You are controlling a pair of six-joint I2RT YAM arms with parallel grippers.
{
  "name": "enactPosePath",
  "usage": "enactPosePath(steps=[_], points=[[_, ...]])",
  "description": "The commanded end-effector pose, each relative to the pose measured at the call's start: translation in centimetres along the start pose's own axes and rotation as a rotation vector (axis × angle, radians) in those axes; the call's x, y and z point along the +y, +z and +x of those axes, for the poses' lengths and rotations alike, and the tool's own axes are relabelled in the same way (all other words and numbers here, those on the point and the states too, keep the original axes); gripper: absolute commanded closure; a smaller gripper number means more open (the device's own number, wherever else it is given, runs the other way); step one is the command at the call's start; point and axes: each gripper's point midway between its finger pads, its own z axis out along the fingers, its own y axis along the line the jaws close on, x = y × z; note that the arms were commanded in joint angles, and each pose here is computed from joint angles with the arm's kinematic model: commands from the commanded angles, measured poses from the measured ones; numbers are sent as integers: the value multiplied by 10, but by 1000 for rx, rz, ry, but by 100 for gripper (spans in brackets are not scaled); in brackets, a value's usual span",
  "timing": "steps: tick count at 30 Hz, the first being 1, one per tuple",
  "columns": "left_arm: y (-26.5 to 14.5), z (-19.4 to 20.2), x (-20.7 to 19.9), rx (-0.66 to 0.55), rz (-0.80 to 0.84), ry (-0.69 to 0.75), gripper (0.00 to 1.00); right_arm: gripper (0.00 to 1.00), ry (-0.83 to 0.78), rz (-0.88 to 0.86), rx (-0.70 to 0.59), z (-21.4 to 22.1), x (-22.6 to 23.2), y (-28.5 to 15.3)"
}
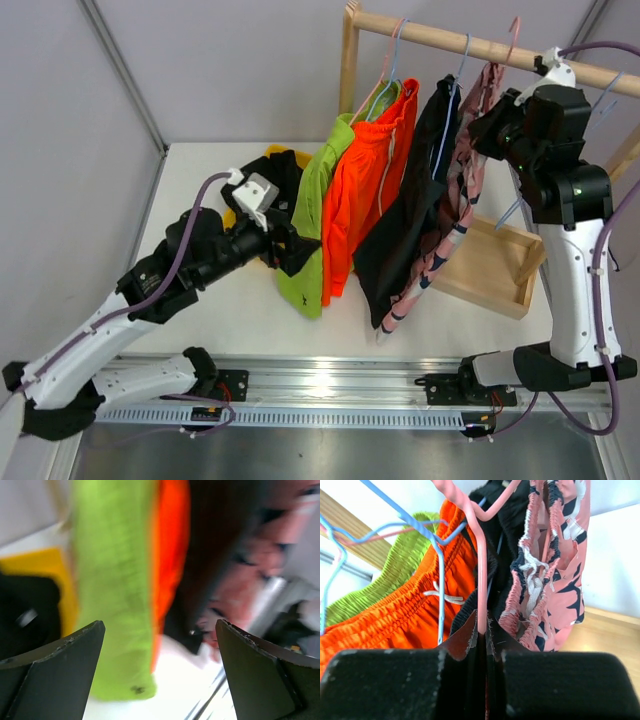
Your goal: Remove the shorts from the hanger
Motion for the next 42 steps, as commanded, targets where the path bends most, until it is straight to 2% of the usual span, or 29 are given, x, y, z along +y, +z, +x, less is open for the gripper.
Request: enactPosePath(steps=[1, 6, 7, 9, 14, 19, 32, 35, 36, 38, 39, 42], points=[[-2, -39, -48, -91, 110, 40, 1, 100, 1, 14, -133, -38, 0, -42], [24, -50, -125, -129, 297, 38, 1, 100, 60, -26, -98, -20, 2, -61], [40, -56, -142, -145, 327, 48, 1, 100, 78, -42, -119, -21, 3, -70], [51, -63, -168, -162, 374, 50, 1, 100, 86, -37, -83, -3, -1, -66], [101, -84, -214, -212, 418, 70, 1, 100, 107, -51, -55, 9, 0, -68], [129, -88, -237, -203, 447, 77, 1, 100, 91, -48, -60, 7, 0, -69], [162, -31, -258, -95, 472, 80, 1, 100, 34, 1, -88, -9, -6, -60], [171, -20, -257, -77, 455, 87, 12, 100, 31, -3, -88, -12, -5, -60], [173, -18, -257, -75, 451, 91, 29, 100, 31, -5, -87, -12, -5, -60], [179, -12, -255, -68, 428, 96, 45, 100, 30, -6, -91, -14, -5, -61], [180, -12, -254, -72, 419, 99, 66, 100, 30, -3, -89, -14, -5, -62], [186, -19, -247, -89, 371, 96, 100, 100, 30, 5, -90, -13, -9, -63]])
